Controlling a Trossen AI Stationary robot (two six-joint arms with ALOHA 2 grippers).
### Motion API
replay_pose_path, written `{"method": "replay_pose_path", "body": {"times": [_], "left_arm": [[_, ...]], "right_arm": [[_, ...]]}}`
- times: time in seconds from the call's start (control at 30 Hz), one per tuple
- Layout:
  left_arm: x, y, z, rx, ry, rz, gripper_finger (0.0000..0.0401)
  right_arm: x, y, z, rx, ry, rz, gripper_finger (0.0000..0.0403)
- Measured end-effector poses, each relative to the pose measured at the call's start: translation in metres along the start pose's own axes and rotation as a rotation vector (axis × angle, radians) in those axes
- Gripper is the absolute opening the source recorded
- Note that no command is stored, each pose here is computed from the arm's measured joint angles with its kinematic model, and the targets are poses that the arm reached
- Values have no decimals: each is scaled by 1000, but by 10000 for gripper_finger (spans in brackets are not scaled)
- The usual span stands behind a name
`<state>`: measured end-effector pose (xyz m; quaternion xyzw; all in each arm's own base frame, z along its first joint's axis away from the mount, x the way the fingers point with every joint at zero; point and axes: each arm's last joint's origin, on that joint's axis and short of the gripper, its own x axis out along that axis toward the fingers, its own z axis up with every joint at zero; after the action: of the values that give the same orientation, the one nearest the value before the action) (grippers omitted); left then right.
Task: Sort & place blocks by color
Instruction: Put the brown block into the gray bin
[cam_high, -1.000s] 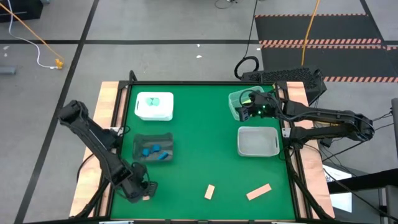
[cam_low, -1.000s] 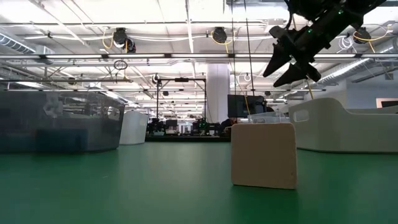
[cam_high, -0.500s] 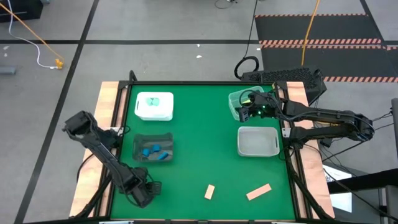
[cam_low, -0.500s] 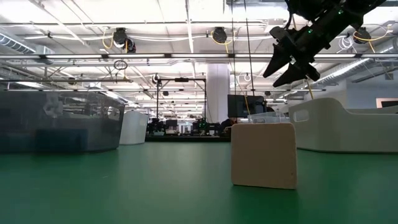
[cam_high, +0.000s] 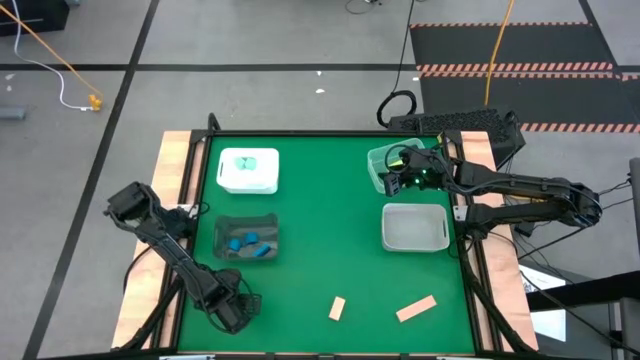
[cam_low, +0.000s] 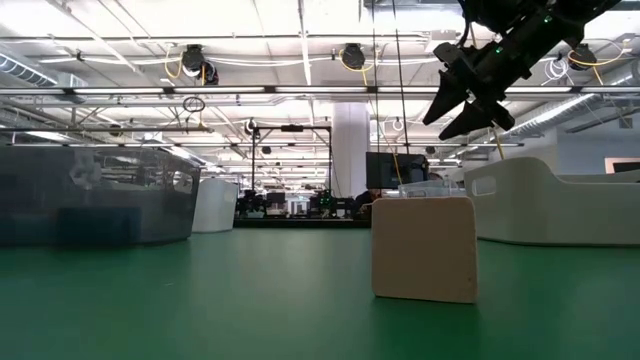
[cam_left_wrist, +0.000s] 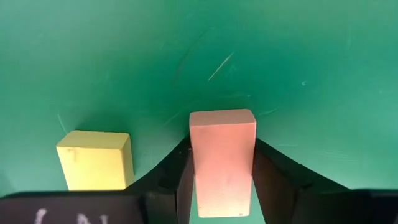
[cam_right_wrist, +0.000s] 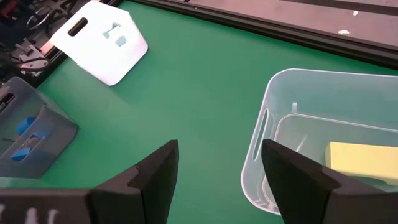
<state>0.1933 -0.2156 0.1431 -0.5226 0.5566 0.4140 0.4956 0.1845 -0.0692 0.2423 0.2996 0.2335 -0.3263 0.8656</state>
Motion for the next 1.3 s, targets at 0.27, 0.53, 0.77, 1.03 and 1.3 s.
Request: {"method": "replay_pose_path", "body": {"times": [0.27, 0.53, 0.77, 1.03, 1.3], "left_arm": [[-26, -16, -6, 101, -27, -262, 129], [-87, -48, 2, 206, -328, -633, 129], [-128, -88, 36, 406, -638, -694, 129], [-172, -134, 78, 721, -1061, -805, 129], [-215, -150, 101, 592, -1305, -1059, 129]], "right_arm": [[0, 1, 0, 28, 27, 44, 220], [-2, 15, 1, 113, 99, 287, 220], [-16, 52, 7, 29, -63, 581, 220], [-28, 81, -4, 91, -40, 766, 220], [-34, 106, -15, 8, -174, 845, 224]]}}
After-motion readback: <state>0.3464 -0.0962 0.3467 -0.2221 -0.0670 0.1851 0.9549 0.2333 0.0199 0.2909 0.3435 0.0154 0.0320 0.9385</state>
